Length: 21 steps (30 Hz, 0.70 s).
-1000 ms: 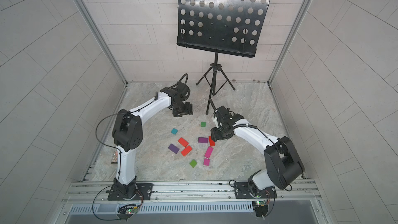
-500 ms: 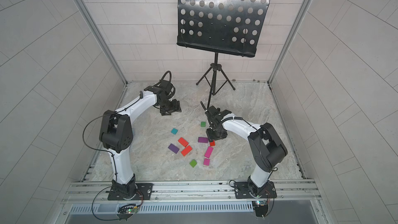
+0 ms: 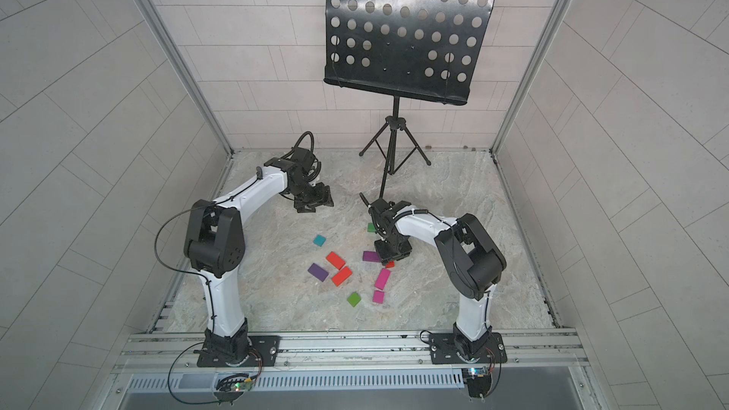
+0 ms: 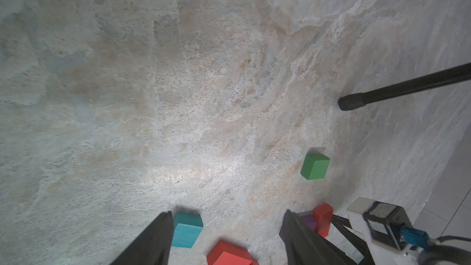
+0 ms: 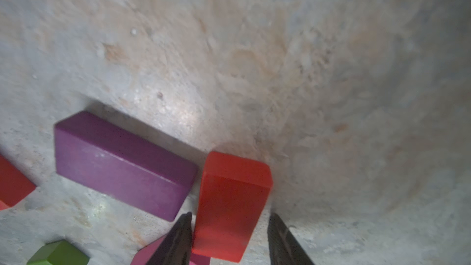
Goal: Assemble the number 7 with building blocks
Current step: Pick up the building block from the center of the board.
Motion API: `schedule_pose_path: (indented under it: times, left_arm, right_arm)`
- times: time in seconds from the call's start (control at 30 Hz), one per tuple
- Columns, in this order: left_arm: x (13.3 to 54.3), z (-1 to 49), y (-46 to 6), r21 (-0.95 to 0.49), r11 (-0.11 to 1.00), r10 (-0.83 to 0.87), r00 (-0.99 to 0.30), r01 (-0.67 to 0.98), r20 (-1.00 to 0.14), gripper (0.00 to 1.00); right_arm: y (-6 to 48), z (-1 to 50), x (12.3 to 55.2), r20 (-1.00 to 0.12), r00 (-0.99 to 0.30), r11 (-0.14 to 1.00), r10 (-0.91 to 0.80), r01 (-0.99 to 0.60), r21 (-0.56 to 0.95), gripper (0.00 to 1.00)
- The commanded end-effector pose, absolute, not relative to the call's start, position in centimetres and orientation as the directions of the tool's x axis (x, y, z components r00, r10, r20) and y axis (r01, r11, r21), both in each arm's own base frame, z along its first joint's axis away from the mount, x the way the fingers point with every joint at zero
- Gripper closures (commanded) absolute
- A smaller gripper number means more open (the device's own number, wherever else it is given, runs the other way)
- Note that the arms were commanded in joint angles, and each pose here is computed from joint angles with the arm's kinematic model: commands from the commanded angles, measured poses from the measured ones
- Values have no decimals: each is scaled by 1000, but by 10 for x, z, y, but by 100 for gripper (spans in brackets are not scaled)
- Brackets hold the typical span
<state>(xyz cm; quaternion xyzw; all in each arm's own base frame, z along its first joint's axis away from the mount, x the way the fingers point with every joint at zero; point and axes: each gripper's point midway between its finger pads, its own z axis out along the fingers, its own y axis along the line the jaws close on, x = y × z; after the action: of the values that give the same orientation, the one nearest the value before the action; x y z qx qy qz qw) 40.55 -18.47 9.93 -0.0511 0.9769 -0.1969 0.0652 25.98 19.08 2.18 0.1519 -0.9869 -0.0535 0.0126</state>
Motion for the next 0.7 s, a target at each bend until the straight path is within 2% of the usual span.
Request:
schedule_pose_path:
  times: [0.0,0.13,0.3,0.5,0.67]
  left_arm:
    - [409,105,-185,-408,912,-99,-988,-42,-120,25]
    - [409,102,-186,-417,908,-95,-989,-41,-109,25]
    - [412,102,-189,-436,899,-95,-990,-41,-104,25]
    - [414,102,-190,-454,890,-103,-990,-48,-97,25]
    - [415,102,-191,-461,886,-105,-990,-48,-99,25]
  right_arm:
    - [187,24,258,25,-952,950,-304,-301,84,53]
    - [193,24,256,34,-946,941,-324,-318,118,59]
    - [193,37,267,0,-919,913,-394,-391,118,78]
    - [176,48,291,-2,-906,903,-424,-423,80,81]
    - [164,61,314,-17,-868,868,-495,-496,22,79]
